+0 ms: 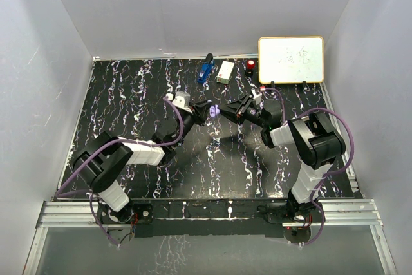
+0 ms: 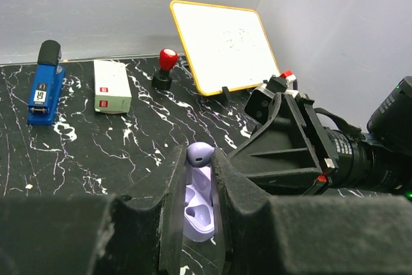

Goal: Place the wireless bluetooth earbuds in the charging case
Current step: Place the earbud in the charging case.

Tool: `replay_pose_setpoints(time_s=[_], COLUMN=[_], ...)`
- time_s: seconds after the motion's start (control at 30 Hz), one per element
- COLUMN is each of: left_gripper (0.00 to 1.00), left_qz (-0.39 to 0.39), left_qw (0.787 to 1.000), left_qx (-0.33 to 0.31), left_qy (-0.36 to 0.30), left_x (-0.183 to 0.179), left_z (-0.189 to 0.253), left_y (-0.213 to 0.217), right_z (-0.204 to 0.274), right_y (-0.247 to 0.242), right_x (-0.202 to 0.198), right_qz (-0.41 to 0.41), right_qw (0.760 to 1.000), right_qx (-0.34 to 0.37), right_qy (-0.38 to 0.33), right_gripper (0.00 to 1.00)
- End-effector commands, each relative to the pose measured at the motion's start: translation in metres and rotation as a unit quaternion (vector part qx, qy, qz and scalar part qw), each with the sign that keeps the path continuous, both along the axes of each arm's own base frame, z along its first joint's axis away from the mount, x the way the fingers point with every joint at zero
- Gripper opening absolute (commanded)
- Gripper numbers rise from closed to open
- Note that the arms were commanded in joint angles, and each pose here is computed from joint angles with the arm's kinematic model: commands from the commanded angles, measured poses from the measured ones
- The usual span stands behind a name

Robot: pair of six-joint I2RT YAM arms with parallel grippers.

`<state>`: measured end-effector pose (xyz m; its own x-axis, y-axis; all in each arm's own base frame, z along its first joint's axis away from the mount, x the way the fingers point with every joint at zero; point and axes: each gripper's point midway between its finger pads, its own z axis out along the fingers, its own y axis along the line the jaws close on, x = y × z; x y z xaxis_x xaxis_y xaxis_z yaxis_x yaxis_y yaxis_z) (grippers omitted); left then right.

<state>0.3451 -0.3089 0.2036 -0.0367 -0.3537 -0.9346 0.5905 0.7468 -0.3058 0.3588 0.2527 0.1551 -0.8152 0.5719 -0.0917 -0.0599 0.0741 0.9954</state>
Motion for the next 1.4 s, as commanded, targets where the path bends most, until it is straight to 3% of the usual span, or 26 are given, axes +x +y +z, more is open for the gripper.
replay_pose_setpoints(time_s=[0.0,1.37], left_gripper=[0.0,0.0], left_qz=[0.0,0.002], left_qw=[0.999,0.992], left_qx=[-0.02,-0.037], left_qy=[-0.038,-0.117], left_x=[-0.003,-0.015], left_z=[0.018,0.021], left_y=[-0.001,-0.004], right_z=[0.022,0.033], right_y=[-0.002,0.001], right_x=[0.003,-0.001], right_qz=[-0.015,-0.017], right_qw=[0.999,0.998], right_qx=[0.02,0.037], right_qy=[-0.039,-0.039], right_gripper=[0.0,0.0])
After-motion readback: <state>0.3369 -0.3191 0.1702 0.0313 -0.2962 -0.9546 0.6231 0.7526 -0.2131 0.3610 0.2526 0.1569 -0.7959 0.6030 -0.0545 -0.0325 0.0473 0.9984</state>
